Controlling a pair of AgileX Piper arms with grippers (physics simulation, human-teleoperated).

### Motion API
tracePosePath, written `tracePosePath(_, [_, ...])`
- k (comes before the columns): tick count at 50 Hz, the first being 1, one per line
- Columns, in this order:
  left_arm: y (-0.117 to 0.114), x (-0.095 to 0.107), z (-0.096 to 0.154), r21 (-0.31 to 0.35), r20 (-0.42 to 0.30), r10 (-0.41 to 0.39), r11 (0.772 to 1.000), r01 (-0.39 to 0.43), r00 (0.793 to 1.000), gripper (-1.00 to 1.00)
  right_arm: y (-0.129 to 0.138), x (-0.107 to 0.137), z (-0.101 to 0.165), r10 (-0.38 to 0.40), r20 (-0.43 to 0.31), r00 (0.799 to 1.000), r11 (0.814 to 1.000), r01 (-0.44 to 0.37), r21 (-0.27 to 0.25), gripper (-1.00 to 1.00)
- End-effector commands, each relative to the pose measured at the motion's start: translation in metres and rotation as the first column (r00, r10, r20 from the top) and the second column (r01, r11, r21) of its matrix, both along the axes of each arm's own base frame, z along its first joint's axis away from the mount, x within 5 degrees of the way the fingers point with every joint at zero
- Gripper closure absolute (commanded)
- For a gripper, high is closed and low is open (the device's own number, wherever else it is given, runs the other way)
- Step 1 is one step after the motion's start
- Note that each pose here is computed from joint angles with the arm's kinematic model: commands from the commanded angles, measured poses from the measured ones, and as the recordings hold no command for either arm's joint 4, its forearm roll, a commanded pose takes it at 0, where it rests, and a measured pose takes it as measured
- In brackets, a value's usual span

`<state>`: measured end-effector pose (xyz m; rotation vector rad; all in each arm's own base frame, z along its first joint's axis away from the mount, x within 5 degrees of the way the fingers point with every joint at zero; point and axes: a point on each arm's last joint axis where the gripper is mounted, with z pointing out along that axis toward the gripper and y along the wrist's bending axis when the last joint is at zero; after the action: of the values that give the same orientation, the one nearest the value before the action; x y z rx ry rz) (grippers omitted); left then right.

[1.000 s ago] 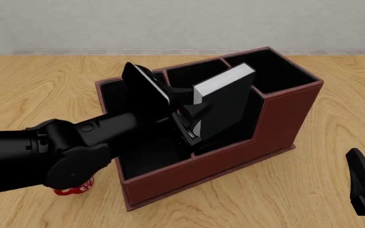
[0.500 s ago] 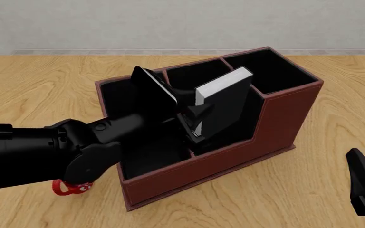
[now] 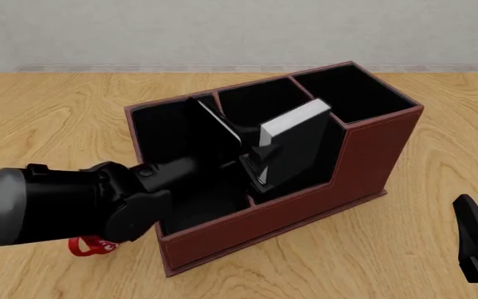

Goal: Pick up the book and place it in the back compartment of the caddy.

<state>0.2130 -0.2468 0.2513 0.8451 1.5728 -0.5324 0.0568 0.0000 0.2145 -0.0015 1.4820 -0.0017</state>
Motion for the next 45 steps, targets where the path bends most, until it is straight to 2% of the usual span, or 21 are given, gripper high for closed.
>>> tracePosePath(1, [-0.004,0.003,-0.001,0.003,0.015,-0.001,1.0,0.001,1.0,1.0,0.0,0.0,0.0,0.0,0.0,1.0,1.0,0.0,0.0,-1.0])
tracePosePath(24, [-0.001,0.007,-0.007,0.008,0.003,0.015,1.0,-0.015,1.0,1.0,0.0,0.0,0.0,0.0,0.0,1.0,1.0,0.0,0.0,-1.0])
tracePosePath(25, [0.0,0.007,-0.007,0.007,0.003,0.016,1.0,-0.016,1.0,-1.0,0.0,0.0,0.0,0.0,0.0,1.0,1.0,0.0,0.0,-1.0])
tracePosePath(45, [0.001,0.005,-0.013,0.004,-0.004,0.015,1.0,-0.015,1.0,-1.0,0.0,0.0,0.0,0.0,0.0,1.0,1.0,0.0,0.0,-1.0])
